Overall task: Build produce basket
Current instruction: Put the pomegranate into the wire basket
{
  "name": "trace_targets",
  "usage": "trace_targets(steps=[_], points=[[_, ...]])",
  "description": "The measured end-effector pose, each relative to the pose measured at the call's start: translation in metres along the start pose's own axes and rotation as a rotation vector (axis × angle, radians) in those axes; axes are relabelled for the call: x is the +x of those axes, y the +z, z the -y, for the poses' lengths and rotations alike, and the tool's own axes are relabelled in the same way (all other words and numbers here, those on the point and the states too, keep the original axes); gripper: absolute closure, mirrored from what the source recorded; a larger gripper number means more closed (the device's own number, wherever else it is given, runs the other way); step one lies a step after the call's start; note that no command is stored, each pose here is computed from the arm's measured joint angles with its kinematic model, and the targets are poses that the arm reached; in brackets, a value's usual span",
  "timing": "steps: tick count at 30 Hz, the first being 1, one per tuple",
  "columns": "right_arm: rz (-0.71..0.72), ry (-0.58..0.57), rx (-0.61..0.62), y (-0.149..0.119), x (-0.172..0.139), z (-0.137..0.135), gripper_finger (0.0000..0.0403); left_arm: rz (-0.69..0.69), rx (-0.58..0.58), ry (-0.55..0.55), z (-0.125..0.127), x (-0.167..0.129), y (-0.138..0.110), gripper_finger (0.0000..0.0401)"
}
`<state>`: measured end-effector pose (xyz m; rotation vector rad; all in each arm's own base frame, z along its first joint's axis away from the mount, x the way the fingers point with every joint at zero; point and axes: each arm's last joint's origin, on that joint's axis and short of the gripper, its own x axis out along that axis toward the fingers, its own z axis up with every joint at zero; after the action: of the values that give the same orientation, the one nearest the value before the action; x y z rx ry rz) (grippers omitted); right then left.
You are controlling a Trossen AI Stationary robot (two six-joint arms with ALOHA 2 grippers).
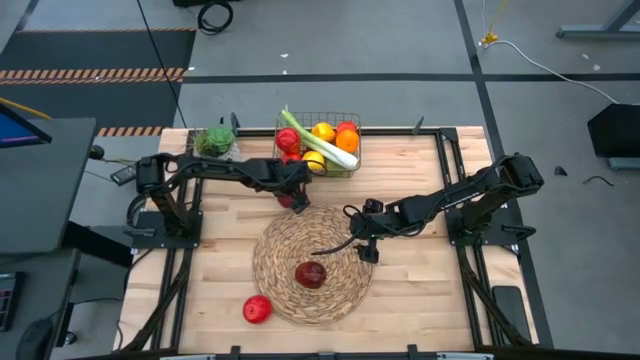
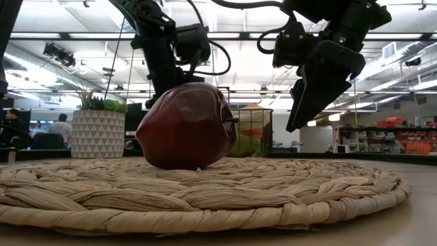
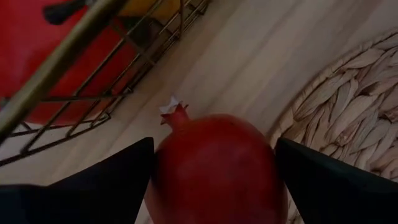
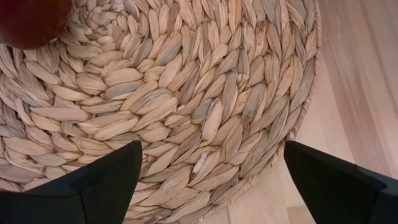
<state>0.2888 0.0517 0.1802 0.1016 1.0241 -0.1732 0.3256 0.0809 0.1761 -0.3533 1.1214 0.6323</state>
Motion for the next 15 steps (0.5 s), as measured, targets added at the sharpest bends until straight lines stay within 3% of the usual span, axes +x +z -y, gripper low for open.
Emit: trace_targets(steps=[15], points=[[0.000, -0.001, 0.000, 0.000, 0.000, 0.000, 0.0006, -0.038, -0.032, -0.011, 0.018, -0.004, -0.013, 0.0062]])
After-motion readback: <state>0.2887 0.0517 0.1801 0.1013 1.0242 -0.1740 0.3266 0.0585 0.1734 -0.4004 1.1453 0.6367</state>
